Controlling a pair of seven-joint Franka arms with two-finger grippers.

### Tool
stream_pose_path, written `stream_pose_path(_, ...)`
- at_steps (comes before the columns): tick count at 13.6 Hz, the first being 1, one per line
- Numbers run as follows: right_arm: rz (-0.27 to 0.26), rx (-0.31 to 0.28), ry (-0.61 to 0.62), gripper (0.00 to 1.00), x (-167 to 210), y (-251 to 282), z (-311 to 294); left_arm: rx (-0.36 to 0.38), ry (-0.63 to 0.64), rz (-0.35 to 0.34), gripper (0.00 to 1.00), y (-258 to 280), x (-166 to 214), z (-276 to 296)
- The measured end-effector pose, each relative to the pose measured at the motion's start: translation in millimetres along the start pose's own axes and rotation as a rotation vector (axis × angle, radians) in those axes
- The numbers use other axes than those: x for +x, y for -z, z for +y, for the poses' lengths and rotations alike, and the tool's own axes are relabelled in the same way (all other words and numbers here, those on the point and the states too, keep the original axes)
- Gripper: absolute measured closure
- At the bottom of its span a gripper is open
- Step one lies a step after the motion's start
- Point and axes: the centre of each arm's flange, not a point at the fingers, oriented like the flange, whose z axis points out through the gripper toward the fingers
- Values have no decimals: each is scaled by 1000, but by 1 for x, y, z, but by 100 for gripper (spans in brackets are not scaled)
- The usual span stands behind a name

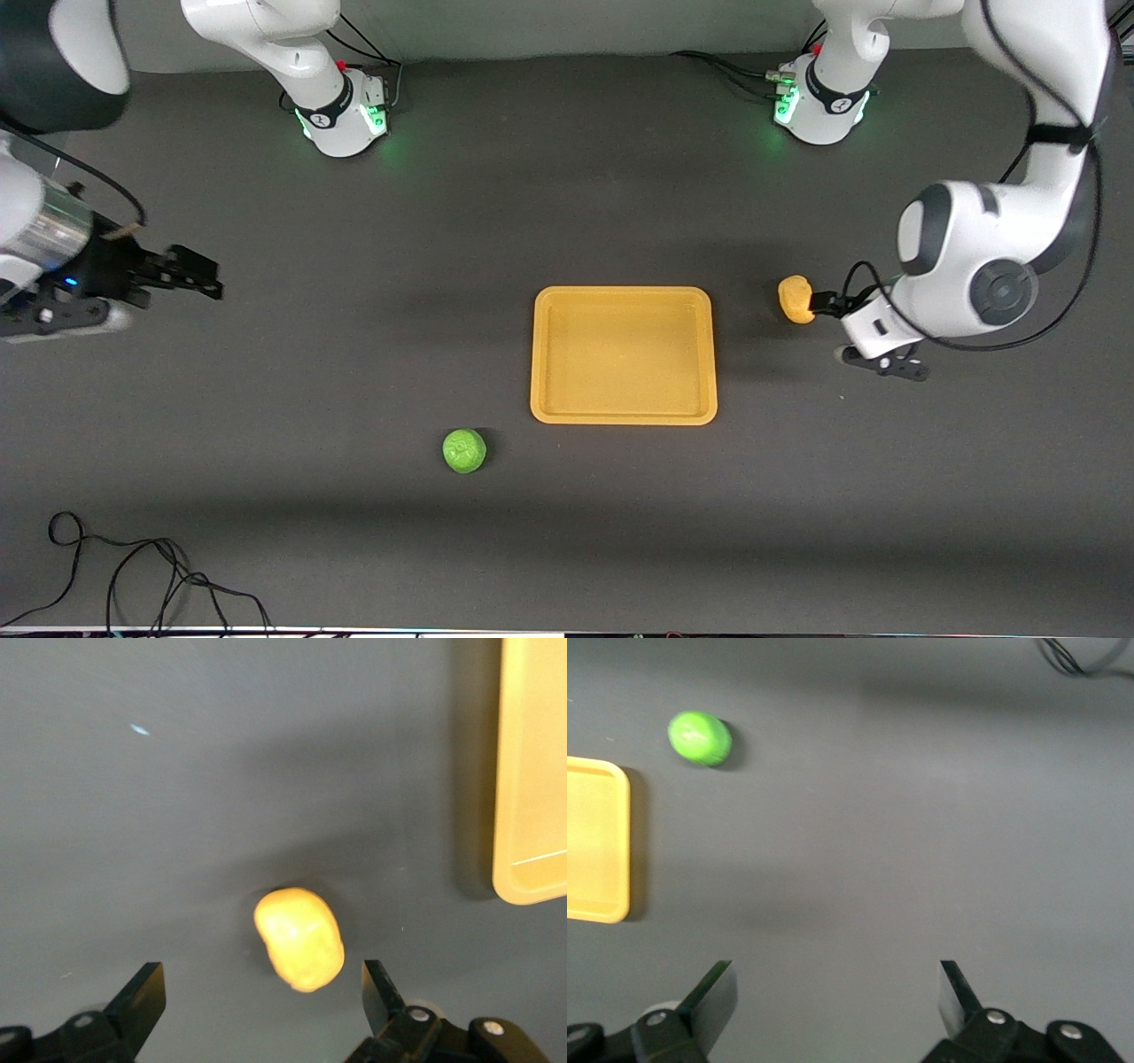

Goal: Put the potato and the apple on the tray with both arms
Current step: 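Reach the right gripper to the green apple while the left gripper reaches the potato, then close the right gripper on the apple while the left gripper grasps the potato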

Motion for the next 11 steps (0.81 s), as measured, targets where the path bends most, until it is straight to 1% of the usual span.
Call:
stream_pose_path(2, 2, -1, -28, 0, 31, -19, -46, -4, 10, -52, 1, -40, 11, 9)
stream_pose_path(5, 40, 8, -77, 0, 65, -59, -125, -2, 31, -101, 1, -67, 14, 15)
stream_pose_path(7, 74, 22, -99, 0, 74, -84, -177, -2, 63, -126, 2, -80, 14, 13)
stream_pose_path(8, 81, 26, -97, 0, 74, -97, -200, -1, 85, -138, 4, -86, 14, 13)
stream_pose_path(9, 83, 29, -97, 0, 74, -108, -216, 2, 113, -151, 4, -92, 14, 15)
stream_pose_path(10, 84, 30, -98, 0, 75, -118, -225, 8, 132, -163, 8, -97, 14, 21)
stream_pose_path(11, 89, 32, -100, 0, 79, -129, -227, 14, 140, -173, 10, -102, 14, 27)
